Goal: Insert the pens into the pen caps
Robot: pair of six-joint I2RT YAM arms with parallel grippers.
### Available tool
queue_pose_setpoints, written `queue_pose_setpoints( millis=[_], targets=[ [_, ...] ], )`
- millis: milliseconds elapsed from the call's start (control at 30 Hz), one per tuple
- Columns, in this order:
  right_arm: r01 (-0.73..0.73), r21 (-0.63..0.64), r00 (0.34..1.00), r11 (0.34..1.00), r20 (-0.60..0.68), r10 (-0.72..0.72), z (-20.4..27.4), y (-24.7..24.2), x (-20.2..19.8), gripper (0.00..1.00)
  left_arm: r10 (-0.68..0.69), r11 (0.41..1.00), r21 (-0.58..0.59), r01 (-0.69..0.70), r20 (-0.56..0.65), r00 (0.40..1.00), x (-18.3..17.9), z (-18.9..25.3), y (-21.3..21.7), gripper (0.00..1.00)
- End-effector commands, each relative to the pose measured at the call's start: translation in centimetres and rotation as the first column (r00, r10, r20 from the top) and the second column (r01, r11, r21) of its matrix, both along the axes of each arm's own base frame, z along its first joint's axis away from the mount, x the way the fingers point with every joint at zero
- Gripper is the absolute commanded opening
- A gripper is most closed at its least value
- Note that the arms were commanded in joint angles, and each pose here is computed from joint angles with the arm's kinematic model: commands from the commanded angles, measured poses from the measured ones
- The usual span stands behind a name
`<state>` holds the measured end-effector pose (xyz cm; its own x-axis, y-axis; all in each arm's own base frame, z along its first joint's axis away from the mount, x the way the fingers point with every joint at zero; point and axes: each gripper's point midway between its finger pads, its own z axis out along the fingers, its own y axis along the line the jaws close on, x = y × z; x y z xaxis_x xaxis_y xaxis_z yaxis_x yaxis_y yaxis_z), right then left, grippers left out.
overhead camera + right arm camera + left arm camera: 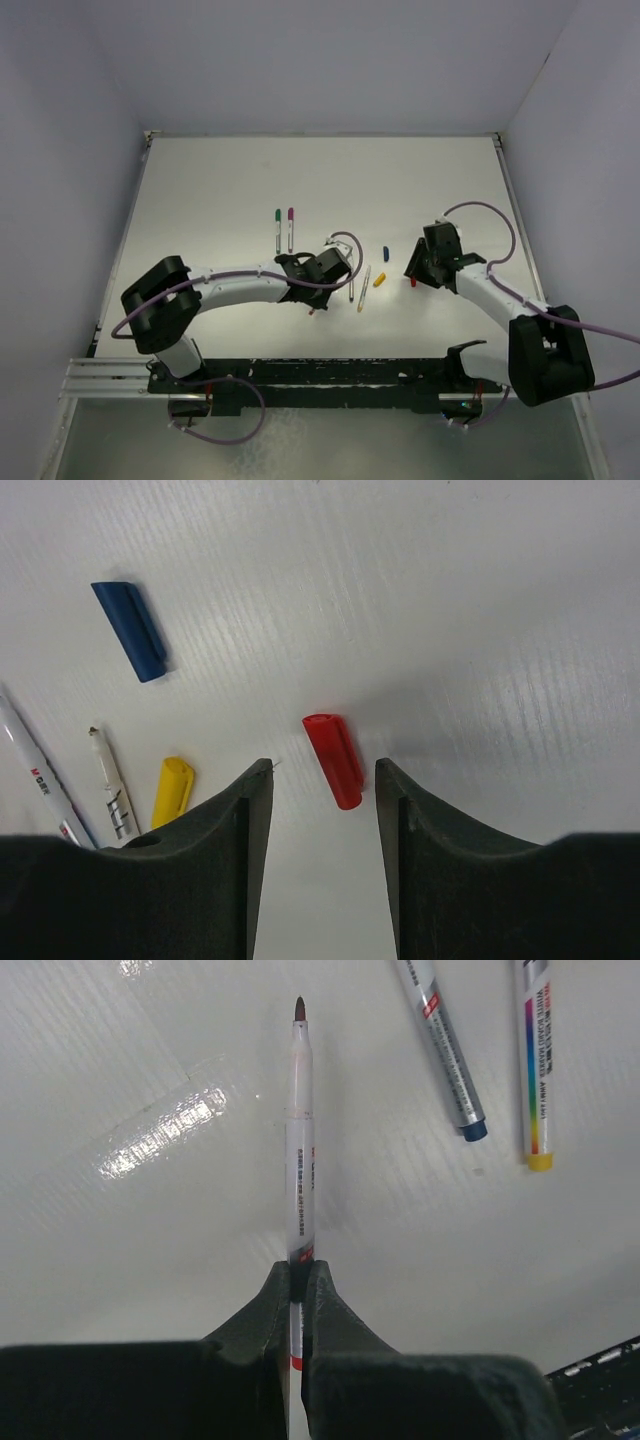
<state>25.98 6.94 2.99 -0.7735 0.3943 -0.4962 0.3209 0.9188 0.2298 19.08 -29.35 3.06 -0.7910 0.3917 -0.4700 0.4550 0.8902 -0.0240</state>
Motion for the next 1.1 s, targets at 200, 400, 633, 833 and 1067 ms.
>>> queue_pose_setpoints(
  millis=[200, 400, 633, 833, 1067],
  targets=[
    [0.017, -0.017, 0.999, 1.0, -0.037, -0.018, -0.3, -0.2, 0.3, 0.46, -0.037, 0.976, -0.212, 0.042, 0.029, 0.999, 0.2, 5.5, -1.2, 0.0],
    [0.019, -0.04, 0.998, 0.999, -0.067, -0.022, -1.0, -0.5, 0.2, 0.41, -0.019, 0.972, -0.236, 0.025, 0.024, 1.0, 0.5, 5.6, -0.4, 0.0],
    [0.007, -0.057, 0.997, 0.998, -0.073, -0.011, -1.7, -0.6, 0.4, 0.15, -0.002, 0.965, -0.262, 0.011, 0.034, 0.999, 0.8, 6.0, 0.1, 0.0],
    [0.001, -0.062, 0.996, 0.998, -0.085, -0.006, -1.9, -0.7, 0.1, 0.09, 0.0, 0.966, -0.257, 0.011, 0.043, 0.999, 1.0, 6.0, 0.4, 0.0],
    [-0.012, -0.039, 0.996, 0.999, -0.085, 0.009, -2.4, -0.2, 0.2, 0.0, -0.01, 0.963, -0.267, 0.021, 0.04, 0.999, 1.0, 5.6, 0.1, 0.0]
  ],
)
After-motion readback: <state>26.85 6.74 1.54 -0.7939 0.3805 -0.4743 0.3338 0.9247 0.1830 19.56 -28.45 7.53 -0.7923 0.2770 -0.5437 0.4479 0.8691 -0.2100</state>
